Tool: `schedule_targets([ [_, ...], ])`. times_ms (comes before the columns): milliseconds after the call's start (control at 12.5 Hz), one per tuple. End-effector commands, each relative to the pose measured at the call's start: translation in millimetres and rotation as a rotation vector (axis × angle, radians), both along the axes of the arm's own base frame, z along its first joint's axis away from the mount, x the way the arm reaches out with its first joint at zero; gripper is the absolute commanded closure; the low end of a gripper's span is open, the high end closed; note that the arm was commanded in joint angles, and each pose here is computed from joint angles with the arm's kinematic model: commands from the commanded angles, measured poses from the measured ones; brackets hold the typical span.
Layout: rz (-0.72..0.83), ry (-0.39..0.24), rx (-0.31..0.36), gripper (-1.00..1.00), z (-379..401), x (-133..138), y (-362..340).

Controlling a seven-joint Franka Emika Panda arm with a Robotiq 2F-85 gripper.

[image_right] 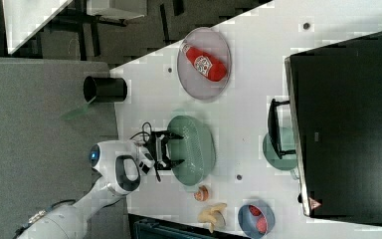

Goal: Drag strainer right to left.

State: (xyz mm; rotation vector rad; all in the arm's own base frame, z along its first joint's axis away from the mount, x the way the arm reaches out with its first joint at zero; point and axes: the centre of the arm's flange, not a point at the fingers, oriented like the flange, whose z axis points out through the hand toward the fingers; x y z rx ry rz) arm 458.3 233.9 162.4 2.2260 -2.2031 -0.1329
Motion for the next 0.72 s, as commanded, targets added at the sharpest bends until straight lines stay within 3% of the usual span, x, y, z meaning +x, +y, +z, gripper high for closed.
schedule_targets([
  [80,-0.015,0.004,0.027,-1.0,-5.3,1.6,49.6],
  [720,-0.042,-0.01,0.063,-1.0,-8.5,2.8,124.3],
])
